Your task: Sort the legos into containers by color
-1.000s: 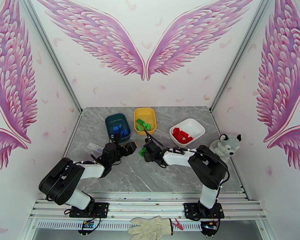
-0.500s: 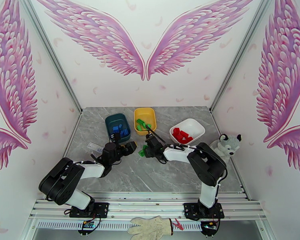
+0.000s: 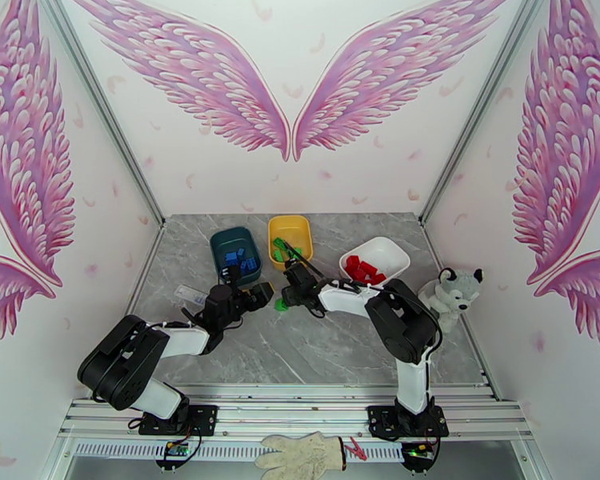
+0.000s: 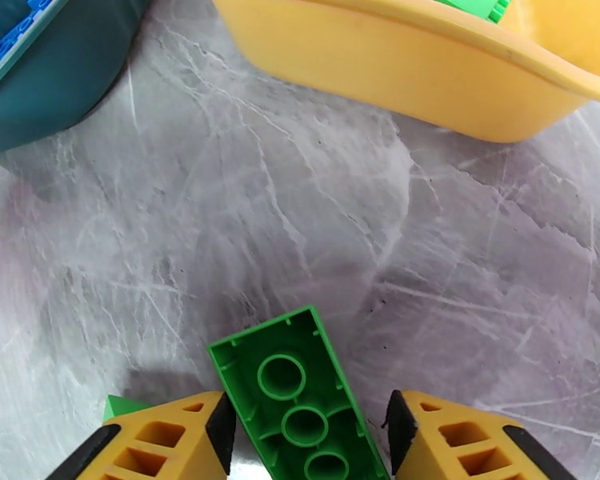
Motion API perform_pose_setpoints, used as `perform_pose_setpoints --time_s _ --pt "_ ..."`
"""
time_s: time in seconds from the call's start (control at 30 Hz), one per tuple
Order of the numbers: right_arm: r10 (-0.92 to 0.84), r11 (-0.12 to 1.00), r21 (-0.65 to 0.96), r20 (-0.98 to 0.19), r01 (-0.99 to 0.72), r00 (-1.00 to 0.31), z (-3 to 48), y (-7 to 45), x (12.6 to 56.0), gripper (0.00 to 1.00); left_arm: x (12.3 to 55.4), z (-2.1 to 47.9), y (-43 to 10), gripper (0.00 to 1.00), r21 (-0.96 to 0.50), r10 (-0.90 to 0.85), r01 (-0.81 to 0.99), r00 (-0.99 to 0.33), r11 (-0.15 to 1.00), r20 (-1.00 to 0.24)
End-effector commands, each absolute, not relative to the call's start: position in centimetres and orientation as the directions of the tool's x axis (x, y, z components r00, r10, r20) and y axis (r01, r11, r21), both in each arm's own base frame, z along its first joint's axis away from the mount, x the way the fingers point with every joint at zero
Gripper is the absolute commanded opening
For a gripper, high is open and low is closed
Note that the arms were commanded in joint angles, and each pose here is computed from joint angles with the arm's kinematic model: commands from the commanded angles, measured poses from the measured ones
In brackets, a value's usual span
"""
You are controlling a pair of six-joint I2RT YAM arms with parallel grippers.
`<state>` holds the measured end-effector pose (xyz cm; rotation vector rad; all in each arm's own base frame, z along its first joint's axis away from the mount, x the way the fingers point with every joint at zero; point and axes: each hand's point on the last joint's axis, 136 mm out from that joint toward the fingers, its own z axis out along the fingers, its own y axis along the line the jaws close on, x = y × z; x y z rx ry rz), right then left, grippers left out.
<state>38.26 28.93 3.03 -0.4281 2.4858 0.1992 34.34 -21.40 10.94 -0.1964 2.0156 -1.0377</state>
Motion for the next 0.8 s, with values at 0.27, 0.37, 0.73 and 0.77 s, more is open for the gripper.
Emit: perform_pose_setpoints --time_s 0.27,0.37,0.73,0.77 --pt "-0.239 0.932 0.091 -0.576 -0.352 -0.782 2.7 27.9 36.3 0.55 34.8 12.4 -21.9 0.99 -0.734 -0.477 0.257 -0.619 0.629 -0.625" --pt "-0.238 0.932 0.090 -0.580 -0.352 -0.779 2.7 28.0 36.3 0.56 34.8 12.3 -21.9 0.99 -0.734 -0.476 0.254 -0.620 0.630 -0.624" --pt "-0.196 0.936 0.113 -0.618 -0.332 -0.762 4.8 27.7 36.4 0.33 34.8 12.4 -22.1 0.99 -0.732 -0.470 0.262 -0.622 0.629 -0.626" --pt "-0.186 0.936 0.121 -0.630 -0.331 -0.754 5.6 27.6 36.3 0.32 34.8 12.4 -22.2 0.99 -0.733 -0.466 0.266 -0.626 0.626 -0.625"
